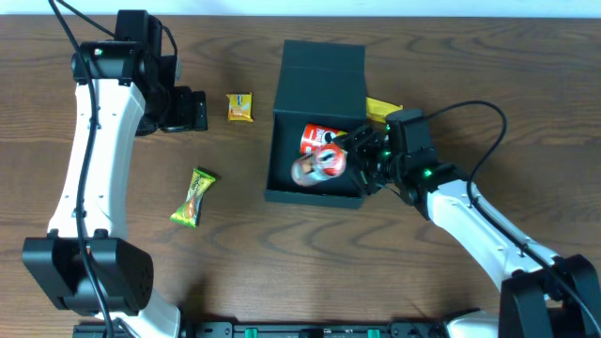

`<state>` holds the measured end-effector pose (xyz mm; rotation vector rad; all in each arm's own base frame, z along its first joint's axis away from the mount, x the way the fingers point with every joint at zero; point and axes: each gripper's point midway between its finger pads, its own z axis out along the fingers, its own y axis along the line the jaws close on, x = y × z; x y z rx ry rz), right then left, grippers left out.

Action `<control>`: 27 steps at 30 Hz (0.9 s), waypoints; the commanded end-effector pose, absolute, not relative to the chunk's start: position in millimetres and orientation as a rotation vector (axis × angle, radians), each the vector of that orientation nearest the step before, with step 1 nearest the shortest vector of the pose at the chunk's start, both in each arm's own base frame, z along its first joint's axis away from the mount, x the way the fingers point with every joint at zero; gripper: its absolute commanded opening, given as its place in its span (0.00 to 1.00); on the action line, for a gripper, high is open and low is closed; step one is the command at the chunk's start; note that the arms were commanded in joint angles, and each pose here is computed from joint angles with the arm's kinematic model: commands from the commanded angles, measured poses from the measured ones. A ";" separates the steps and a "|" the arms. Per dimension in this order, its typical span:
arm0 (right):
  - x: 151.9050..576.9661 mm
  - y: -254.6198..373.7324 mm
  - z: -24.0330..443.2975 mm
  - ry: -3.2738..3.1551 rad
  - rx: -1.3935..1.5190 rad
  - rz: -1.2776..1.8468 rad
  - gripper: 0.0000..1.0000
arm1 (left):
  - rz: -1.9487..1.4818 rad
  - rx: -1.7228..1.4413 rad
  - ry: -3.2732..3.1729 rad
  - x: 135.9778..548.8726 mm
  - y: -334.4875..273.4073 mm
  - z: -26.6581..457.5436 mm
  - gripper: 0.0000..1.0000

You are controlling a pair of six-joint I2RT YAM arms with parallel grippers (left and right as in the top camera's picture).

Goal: Pack container

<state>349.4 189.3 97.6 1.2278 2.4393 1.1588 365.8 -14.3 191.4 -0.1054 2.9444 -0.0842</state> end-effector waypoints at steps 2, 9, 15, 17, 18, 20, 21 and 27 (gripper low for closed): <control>361.5 180.4 101.7 2.379 1.240 1.166 0.83 | -0.083 -0.105 2.950 363.6 -15.4 190.8 0.96; 373.6 197.2 139.4 2.333 0.974 1.423 0.01 | -0.083 -0.106 2.949 363.9 -15.4 190.9 0.96; 355.7 220.9 149.3 2.402 0.744 1.531 0.02 | -0.085 -0.105 2.931 368.3 -15.6 191.8 0.95; 347.6 229.3 144.1 2.441 0.702 1.508 0.01 | -0.085 -0.104 2.926 369.5 -15.6 192.0 0.96; 343.5 233.4 140.4 2.462 0.690 1.489 0.01 | -0.085 -0.104 2.924 369.8 -15.7 192.1 0.95; 337.5 239.6 132.4 2.495 0.676 1.441 0.01 | -0.085 -0.104 2.925 369.6 -15.6 192.1 0.95; 335.1 242.5 129.0 2.509 0.676 1.425 0.02 | -0.085 -0.104 2.926 369.3 -15.6 192.0 0.96; 328.0 253.2 110.2 2.572 0.673 1.402 0.01 | -0.085 -0.104 2.928 368.9 -15.6 191.9 0.96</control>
